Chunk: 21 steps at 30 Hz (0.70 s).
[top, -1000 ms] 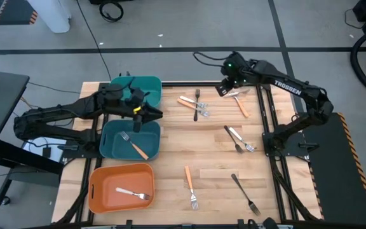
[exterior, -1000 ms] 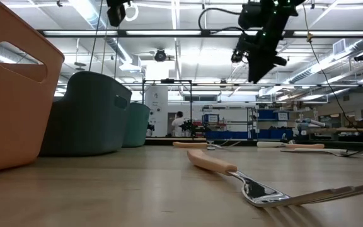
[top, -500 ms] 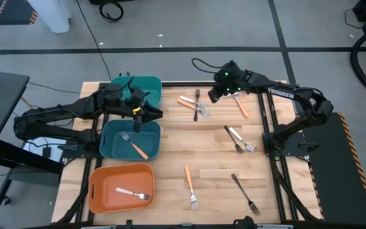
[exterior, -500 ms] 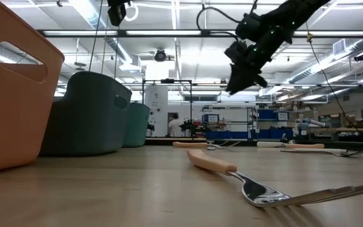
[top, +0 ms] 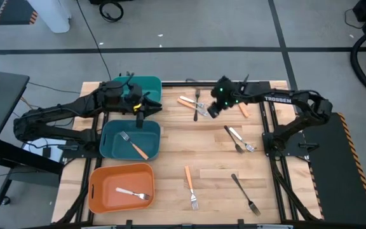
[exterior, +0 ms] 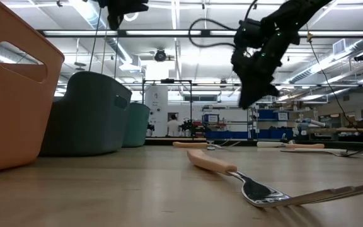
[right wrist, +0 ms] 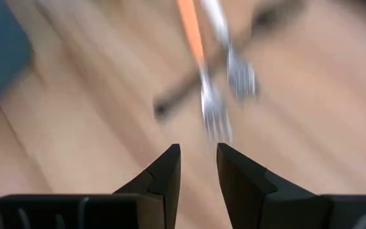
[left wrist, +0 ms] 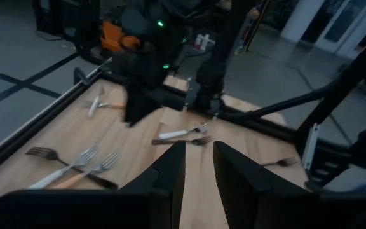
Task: Sort silverware by color (type)
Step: Put the white fork into the orange bin
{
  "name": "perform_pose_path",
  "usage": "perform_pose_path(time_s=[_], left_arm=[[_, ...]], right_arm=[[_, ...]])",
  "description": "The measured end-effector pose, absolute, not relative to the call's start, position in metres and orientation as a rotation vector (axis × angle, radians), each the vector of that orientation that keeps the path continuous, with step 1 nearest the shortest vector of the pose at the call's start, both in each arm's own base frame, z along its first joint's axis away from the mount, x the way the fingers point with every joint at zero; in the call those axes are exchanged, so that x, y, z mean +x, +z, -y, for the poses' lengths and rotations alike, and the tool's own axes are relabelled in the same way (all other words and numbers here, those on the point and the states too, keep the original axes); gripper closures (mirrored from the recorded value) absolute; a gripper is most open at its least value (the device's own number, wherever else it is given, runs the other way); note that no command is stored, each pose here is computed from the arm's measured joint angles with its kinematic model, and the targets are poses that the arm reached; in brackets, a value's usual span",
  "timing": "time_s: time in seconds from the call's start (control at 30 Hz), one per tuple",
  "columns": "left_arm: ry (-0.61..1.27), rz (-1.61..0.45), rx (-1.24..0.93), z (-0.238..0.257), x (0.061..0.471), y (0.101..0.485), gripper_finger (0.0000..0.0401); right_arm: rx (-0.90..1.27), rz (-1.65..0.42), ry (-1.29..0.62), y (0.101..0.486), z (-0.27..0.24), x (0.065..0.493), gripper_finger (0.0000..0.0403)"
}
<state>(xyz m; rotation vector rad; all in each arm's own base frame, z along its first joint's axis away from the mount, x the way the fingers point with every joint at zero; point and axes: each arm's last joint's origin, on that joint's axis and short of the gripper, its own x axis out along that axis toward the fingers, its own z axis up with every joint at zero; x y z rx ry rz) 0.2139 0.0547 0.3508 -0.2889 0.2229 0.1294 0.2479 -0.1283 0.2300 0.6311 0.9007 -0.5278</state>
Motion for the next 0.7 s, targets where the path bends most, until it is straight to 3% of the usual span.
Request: perform_pose_path(time_s=[0.3, 0.7], left_arm=[[0.152, -0.294, -0.19, -0.062, 0.214, 0.343, 0.031], [0.232, -0.288, -0.249, -0.076, 0.216, 0.34, 0.031]], right_arm=[[0.722, -1.248, -0.564, 0.217, 0.083, 0.235, 0.0293], [0.529, -1.47, -0.619, 0.207, 0.045, 0.222, 0.0293]])
